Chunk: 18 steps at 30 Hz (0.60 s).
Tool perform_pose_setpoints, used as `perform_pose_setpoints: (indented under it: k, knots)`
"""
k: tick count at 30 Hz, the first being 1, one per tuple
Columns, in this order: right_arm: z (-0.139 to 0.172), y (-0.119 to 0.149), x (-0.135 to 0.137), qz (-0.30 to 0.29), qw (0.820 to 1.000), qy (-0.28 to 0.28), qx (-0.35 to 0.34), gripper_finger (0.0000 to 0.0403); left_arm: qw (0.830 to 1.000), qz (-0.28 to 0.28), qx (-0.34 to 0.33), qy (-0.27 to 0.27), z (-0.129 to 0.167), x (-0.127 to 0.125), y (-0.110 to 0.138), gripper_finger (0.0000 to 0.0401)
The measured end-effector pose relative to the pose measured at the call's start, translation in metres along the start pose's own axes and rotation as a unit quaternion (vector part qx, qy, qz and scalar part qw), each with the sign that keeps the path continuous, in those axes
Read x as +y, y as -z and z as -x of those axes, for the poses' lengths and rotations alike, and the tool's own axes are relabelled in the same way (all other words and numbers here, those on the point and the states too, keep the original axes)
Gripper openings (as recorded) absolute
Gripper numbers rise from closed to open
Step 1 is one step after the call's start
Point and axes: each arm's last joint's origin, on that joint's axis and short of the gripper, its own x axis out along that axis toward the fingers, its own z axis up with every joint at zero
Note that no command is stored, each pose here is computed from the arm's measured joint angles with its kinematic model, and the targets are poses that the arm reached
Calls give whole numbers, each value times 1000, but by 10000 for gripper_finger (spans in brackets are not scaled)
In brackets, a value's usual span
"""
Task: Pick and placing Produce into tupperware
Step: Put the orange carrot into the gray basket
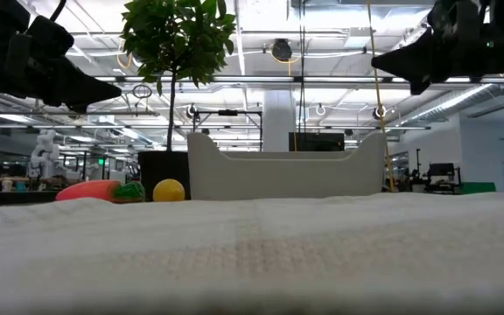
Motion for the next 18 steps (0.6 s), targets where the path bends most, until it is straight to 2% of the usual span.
perform_pose_setpoints:
  k: [8,14,18]
  knots:
    - [3,11,-3,0,998,6,60,0,1000,1,9,0,0,0,2,26]
    - [4,12,-1,13,997,-29,67,0,998,-24,49,20,0,-1,10,26]
    - [4,12,-1,12,997,-34,68,0,998,-17,54,22,1,-2,11,26]
